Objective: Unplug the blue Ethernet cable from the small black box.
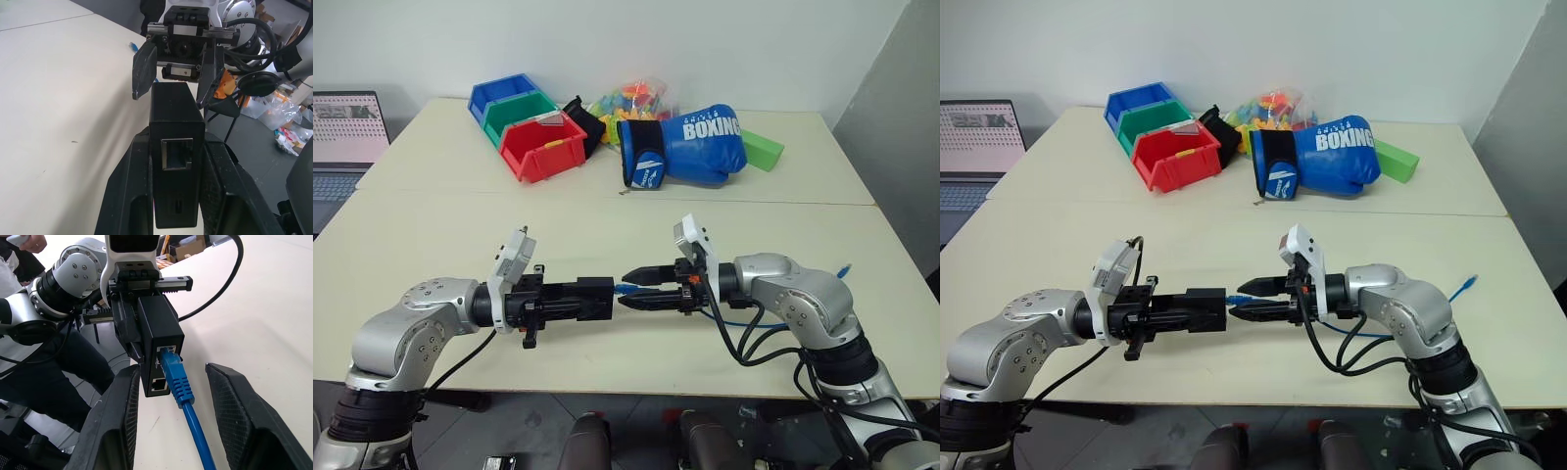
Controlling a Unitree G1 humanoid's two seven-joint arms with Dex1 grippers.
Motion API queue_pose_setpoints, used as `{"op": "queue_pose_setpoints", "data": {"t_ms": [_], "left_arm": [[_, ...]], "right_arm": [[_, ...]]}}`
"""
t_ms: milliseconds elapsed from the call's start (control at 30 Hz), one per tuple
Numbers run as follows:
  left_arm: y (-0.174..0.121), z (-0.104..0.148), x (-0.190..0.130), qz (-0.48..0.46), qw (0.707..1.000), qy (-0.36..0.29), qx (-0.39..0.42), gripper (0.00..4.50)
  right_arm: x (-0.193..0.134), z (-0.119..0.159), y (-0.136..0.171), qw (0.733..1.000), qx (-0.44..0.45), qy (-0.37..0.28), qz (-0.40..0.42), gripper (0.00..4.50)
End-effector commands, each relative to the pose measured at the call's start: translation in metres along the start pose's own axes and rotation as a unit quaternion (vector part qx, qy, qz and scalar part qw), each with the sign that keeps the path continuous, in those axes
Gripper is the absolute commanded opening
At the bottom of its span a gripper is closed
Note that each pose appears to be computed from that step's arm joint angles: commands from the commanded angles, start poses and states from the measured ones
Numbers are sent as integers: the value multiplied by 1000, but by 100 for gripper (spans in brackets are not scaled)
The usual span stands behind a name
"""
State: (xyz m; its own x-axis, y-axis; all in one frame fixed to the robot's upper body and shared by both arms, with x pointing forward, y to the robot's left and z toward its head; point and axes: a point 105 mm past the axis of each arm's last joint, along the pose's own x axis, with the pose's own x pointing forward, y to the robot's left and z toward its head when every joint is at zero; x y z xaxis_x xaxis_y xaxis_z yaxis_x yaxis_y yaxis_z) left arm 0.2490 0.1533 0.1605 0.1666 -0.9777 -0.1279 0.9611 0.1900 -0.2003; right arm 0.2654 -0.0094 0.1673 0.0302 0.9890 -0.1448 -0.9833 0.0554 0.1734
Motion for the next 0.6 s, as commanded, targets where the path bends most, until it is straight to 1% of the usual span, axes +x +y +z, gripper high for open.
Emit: {"op": "queue_pose_setpoints", "data": {"t_ms": [33, 200, 267, 300, 400, 467, 567, 600], "left_arm": [[-5, 7, 2, -10, 1000, 8, 22, 79], [-6, 7, 3, -9, 1000, 7, 23, 79], [-6, 6, 3, -9, 1000, 8, 23, 79], [-6, 6, 4, -9, 1000, 9, 23, 79], [-7, 6, 5, -10, 1000, 10, 24, 79], [-7, 5, 5, -11, 1000, 14, 25, 79], [-8, 3, 6, -13, 999, 20, 29, 79], [-8, 2, 6, -14, 999, 21, 30, 79]], "right_arm": [[2, 12, 6, 1000, -18, -11, 18, 222], [2, 11, 7, 1000, -19, -9, 21, 222], [2, 11, 8, 1000, -15, -9, 24, 186], [2, 11, 9, 1000, -14, -9, 26, 175], [3, 11, 10, 999, -9, -9, 31, 95], [3, 12, 12, 999, -4, -9, 35, 52], [3, 11, 13, 999, -2, -4, 40, 7], [3, 10, 14, 999, -1, -3, 43, 6]]}}
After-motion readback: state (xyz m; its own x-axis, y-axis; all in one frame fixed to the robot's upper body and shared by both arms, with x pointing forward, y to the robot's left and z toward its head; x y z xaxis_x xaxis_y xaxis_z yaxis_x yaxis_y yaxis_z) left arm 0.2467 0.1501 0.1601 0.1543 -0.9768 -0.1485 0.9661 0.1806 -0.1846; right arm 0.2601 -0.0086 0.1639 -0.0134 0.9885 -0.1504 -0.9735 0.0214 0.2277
